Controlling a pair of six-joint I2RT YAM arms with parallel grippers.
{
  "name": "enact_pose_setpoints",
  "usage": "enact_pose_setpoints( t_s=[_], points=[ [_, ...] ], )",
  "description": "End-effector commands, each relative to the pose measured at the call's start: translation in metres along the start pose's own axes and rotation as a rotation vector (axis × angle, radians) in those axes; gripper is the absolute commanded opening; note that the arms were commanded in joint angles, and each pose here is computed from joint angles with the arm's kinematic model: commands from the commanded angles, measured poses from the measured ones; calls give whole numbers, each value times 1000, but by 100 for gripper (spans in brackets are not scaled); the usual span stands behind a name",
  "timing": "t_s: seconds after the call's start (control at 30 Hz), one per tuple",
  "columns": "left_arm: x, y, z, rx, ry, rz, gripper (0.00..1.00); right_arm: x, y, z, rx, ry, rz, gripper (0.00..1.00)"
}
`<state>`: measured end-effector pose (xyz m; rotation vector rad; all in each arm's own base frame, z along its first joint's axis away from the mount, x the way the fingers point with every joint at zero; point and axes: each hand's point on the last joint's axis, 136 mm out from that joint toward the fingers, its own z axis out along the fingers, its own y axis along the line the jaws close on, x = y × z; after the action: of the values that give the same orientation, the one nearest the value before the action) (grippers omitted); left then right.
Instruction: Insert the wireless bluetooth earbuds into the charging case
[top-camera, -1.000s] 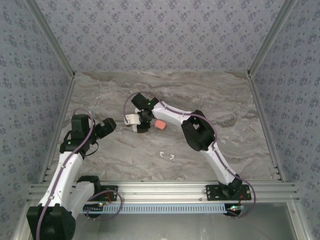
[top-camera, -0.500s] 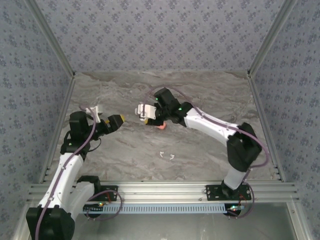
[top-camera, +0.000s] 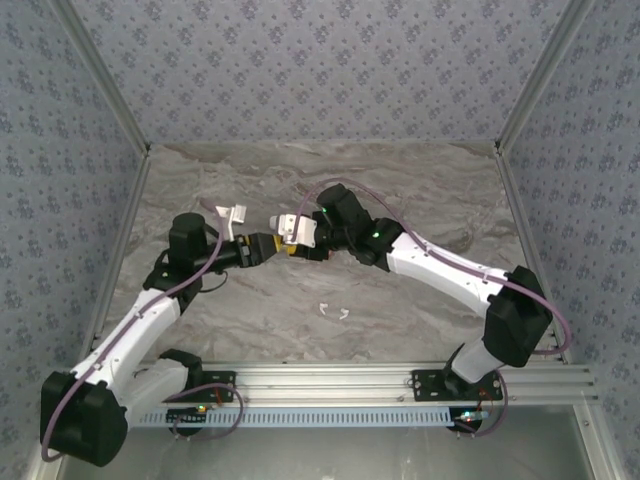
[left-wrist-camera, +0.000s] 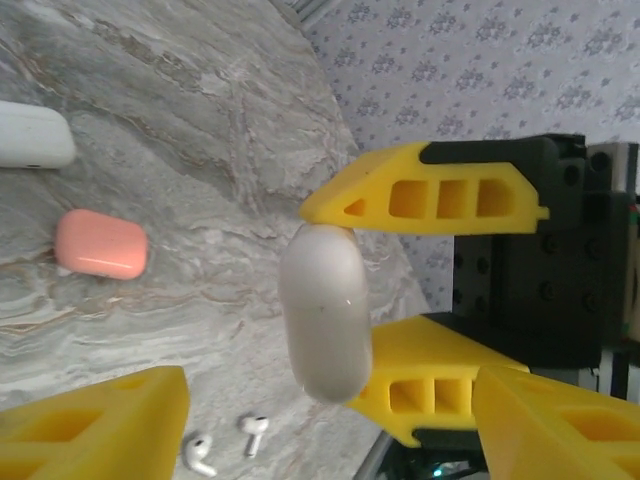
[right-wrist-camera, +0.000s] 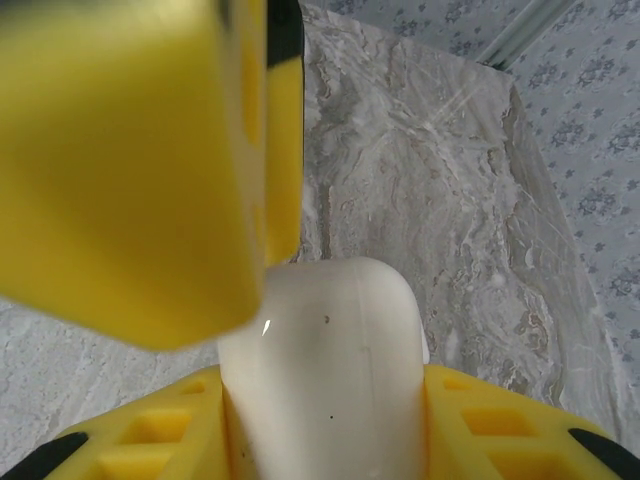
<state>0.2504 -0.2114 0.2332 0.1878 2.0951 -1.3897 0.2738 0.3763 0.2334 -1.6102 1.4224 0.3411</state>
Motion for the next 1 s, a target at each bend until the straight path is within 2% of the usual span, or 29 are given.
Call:
enact_pose_setpoints(
  t_s=[0.0,0.17,0.3,0.47,0.6,0.8,0.97],
  points=[
    [-17,-24,5,55,-30,65,65,-17,-2,-11,29,-49,3,37],
    [-16,-30,15,81,-17,68,50,-21,-1,-10,27,-57,10,38],
    [-15,-32,19,87,-5,73,33,-20,-1,-10,26,-51,18,39],
    [-17,-35,18,86,-14,92,18,-17,-2,-18,13,-38,62,48],
    [-20,-39,14,81,-40,147,12,-16,-2,-34,11,-57,110,63],
    [-16,-54,11,84,-70,383,3,-17,-5,-69,-4,-183,270,80],
    [2,-79,12,135,-78,669,3,-22,-9,-82,-38,-241,405,81]
  ],
)
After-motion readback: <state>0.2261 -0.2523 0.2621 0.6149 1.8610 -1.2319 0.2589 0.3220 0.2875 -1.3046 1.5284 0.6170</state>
